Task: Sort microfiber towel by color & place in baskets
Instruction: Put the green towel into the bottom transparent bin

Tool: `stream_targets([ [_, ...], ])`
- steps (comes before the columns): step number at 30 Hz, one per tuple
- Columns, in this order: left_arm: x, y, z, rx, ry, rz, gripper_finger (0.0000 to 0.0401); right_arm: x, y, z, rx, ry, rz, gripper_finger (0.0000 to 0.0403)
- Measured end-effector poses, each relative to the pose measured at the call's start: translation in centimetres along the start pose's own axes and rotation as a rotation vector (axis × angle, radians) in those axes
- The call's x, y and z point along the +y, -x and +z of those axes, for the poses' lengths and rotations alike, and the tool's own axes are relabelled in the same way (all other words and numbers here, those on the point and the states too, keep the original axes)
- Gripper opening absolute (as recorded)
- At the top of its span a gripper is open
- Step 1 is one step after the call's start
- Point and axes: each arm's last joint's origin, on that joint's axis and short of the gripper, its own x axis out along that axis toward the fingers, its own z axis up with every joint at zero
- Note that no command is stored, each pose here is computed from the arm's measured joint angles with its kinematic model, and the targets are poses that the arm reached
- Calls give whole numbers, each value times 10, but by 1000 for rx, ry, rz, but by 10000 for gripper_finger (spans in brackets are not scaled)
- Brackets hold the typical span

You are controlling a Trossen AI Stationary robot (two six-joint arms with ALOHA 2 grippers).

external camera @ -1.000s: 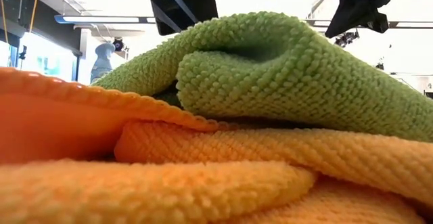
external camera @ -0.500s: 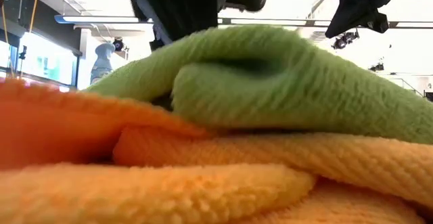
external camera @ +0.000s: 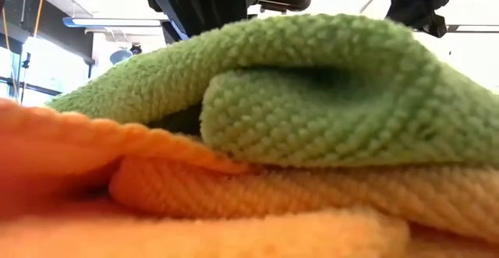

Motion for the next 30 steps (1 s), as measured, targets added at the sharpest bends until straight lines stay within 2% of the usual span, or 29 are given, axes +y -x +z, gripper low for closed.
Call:
stream_targets([
  [5,1,15,1,2,0,10,1,0,0,0,0,1,-2,0],
  [10,2,54,2,-56,-5,55,0,-1,0,0,3,3,-6,0],
  [18,-8,143,-3,-316,-22,103,0,-1,0,-1,6,5,-9,0],
  [26,-19,226,-32,-578,-26,171,0,0,-2,-1,7,-1,-20,0],
  [30,-19,257,-45,-691,19,191,0,2,-7,-2,16,-34,-37,0],
])
